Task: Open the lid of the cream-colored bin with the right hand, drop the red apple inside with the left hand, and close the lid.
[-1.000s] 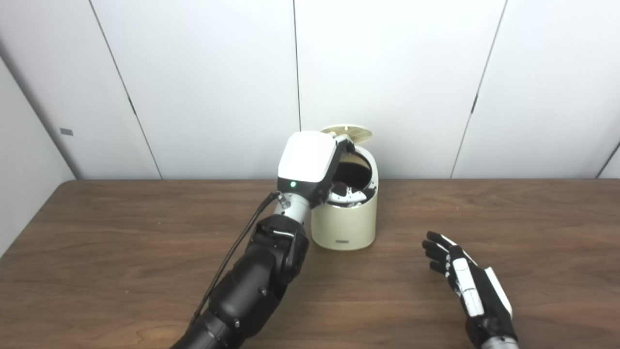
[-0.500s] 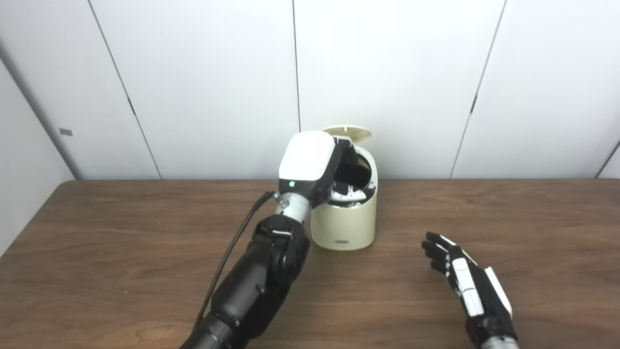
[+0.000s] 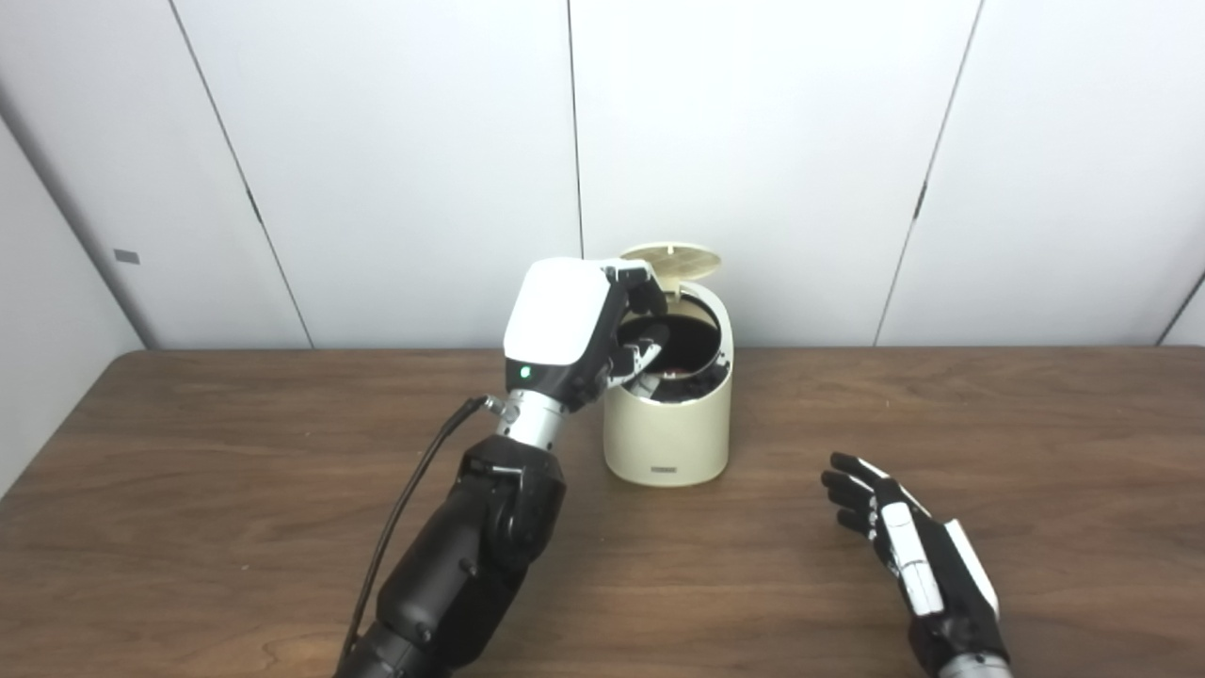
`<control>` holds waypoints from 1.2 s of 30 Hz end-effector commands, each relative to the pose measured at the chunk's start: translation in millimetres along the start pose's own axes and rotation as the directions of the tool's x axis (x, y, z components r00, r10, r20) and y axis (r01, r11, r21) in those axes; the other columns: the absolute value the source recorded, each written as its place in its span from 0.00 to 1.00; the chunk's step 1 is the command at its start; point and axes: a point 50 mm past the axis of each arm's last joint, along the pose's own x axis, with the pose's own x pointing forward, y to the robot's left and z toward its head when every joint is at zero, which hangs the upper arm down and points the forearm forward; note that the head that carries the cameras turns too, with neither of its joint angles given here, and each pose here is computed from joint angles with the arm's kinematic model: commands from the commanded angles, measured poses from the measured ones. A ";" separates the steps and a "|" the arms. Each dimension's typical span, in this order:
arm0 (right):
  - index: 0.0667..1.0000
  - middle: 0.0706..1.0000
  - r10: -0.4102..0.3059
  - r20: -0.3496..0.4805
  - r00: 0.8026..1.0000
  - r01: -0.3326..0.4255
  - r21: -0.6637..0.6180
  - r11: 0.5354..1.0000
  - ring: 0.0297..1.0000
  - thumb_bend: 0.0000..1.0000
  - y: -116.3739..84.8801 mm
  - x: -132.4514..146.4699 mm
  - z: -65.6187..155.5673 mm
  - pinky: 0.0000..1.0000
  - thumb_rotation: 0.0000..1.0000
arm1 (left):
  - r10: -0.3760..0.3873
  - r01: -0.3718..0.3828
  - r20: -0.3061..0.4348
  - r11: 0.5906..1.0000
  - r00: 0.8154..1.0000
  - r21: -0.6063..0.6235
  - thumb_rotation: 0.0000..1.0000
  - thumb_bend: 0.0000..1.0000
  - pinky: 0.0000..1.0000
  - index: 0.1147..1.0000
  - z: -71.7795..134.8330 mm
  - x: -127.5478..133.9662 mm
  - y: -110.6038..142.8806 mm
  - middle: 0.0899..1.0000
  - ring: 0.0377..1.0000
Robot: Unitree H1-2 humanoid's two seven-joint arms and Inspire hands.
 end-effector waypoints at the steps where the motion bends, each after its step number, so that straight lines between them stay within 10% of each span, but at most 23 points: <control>1: 0.81 0.80 0.009 0.077 0.997 -0.009 -0.006 1.000 0.84 0.56 0.9 6.0 13.8 0.83 1.00 | 0.089 -0.088 0.058 0.996 0.994 -0.016 0.00 0.48 0.39 0.40 -2.9 11.3 17.7 0.44 0.46; 7: 0.81 0.82 0.011 0.064 0.998 -0.010 -0.012 1.000 0.86 0.57 1.8 3.9 11.7 0.83 1.00 | 0.149 -0.141 0.024 0.969 0.989 -0.203 0.00 0.48 0.38 0.40 -18.2 -6.2 34.2 0.45 0.44; 12: 0.85 0.86 0.014 0.070 0.997 -0.013 -0.002 1.000 0.88 0.57 0.1 3.1 11.5 0.83 1.00 | 0.136 -0.192 -0.175 0.913 0.975 -0.360 0.00 0.47 0.32 0.44 -27.2 -29.4 55.9 0.50 0.42; 19: 0.89 0.89 -0.010 0.094 0.996 0.007 0.039 0.999 0.91 0.56 -5.9 4.5 11.9 0.86 1.00 | -0.027 -0.208 -0.362 0.780 0.932 -0.591 0.00 0.51 0.40 0.44 -44.0 -82.8 68.6 0.46 0.49; 23: 0.89 0.91 -0.027 0.116 0.993 0.022 0.039 0.999 0.93 0.56 -8.6 7.1 10.6 0.87 1.00 | -0.126 -0.238 -0.443 0.698 0.888 -0.676 0.08 0.50 0.51 0.43 -44.7 -109.6 68.7 0.60 0.56; 25: 0.89 0.91 -0.030 0.125 0.992 0.026 0.037 0.999 0.93 0.58 -8.2 9.4 11.6 0.86 1.00 | -0.173 -0.204 -0.437 0.697 0.882 -0.687 0.38 0.52 0.62 0.71 -45.9 -122.2 67.8 0.70 0.66; 28: 0.89 0.90 -0.030 0.145 0.989 0.026 0.027 0.999 0.92 0.60 -6.4 14.3 18.0 0.85 1.00 | -0.225 -0.176 -0.426 0.674 0.876 -0.717 0.51 0.52 0.70 0.83 -47.1 -136.8 63.6 0.79 0.75; 36: 0.89 0.90 -0.014 0.273 0.962 0.031 -0.059 0.998 0.93 0.56 -12.8 44.9 45.4 0.86 1.00 | -0.277 -0.239 -0.506 0.636 0.817 -0.734 0.77 0.47 0.86 0.88 -48.9 -187.4 42.9 0.87 0.86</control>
